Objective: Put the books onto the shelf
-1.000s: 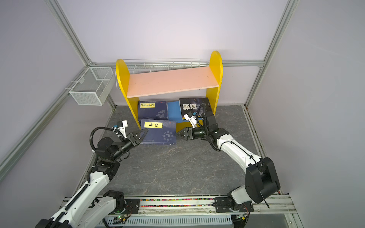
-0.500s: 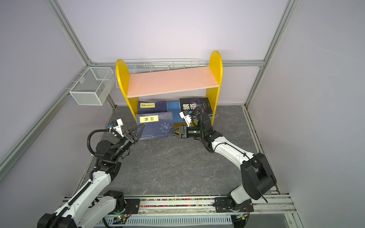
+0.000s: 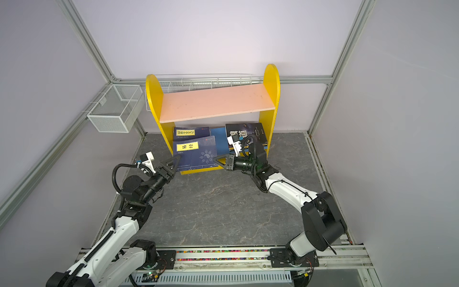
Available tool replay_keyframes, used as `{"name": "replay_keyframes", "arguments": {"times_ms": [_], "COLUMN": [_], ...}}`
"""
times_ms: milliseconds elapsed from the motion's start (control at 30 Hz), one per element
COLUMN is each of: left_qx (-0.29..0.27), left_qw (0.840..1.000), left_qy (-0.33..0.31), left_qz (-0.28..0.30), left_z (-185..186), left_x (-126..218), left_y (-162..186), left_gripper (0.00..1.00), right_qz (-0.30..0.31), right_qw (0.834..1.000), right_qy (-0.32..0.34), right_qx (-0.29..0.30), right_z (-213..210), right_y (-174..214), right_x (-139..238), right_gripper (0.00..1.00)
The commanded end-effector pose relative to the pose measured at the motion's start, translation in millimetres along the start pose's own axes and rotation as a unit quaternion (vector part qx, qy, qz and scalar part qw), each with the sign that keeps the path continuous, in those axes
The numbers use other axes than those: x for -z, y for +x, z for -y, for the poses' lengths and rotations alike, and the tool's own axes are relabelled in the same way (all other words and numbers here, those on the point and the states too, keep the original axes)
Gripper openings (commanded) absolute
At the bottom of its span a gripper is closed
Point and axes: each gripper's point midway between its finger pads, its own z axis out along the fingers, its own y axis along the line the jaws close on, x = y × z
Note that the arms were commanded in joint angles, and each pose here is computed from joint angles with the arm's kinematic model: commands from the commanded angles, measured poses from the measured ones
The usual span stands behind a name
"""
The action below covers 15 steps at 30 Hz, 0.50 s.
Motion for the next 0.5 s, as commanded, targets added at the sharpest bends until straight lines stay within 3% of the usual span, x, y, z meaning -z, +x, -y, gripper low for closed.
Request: {"name": "replay_keyframes", "arguments": {"times_ms": [0, 133, 300, 467], "left_qx": [-0.013, -0.006, 0.026, 0.047], "left_qw": [0.999, 0.985, 0.94, 0.925], "left_qy": [-0.04, -0.152, -0.311, -0.352], "left_qz": [0.034, 0.083, 0.136, 0.133], "left_z": [-4.8, -42.0, -102.5, -123.3], "left_x": [6.4, 35.1, 90.0, 107.3], "left_y": [-13.3, -21.2, -17.9, -5.9], "left_gripper": [0.71, 0.71, 0.7, 0.69], "right_qz": [0.062, 0.066, 0.049, 0.033], "right_qw": [0.998, 0.997, 0.996, 0.997], "right_qy": [0.002, 0.018, 0.033, 0.024], "right_qx": [0.029, 0.048, 0.065, 0.06], "right_z": [-3.2, 7.4, 21.1, 38.0], "right_y": [-38.9, -58.3, -72.8, -85.2], "right_x": [1.6, -3.0, -22.1, -47.6], "right_gripper": [0.11, 0.12, 0.12, 0.13]}}
